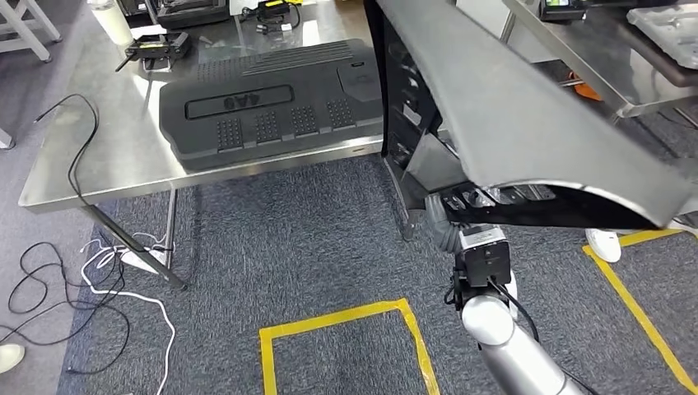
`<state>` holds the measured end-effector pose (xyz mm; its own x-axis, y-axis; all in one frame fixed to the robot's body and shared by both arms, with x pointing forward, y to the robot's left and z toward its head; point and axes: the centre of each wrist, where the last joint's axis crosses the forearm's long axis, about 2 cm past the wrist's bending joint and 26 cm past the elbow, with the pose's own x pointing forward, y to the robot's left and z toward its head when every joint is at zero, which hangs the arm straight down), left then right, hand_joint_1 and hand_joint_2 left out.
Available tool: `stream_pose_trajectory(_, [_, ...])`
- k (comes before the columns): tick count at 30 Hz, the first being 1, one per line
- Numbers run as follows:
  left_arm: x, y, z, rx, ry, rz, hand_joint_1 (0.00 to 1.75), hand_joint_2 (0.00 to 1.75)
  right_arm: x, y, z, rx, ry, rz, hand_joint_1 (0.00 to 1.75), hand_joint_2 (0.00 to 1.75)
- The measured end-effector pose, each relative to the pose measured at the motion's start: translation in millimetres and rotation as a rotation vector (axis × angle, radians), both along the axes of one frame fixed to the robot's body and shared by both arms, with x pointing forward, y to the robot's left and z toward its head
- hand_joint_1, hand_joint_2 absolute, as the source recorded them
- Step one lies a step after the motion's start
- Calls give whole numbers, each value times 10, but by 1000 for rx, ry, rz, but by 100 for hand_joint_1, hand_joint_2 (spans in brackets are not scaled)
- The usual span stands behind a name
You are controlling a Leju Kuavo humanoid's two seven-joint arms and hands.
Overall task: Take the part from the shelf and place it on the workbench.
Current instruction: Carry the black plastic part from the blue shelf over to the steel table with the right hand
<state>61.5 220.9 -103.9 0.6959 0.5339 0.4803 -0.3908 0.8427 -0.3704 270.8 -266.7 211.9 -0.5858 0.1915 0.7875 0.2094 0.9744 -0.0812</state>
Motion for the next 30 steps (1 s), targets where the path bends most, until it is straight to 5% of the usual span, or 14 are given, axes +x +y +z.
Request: stream_pose_trajectory(30, [32, -16, 6, 34, 21, -11, 0, 175, -27, 17, -32, -13, 8, 7, 175, 175])
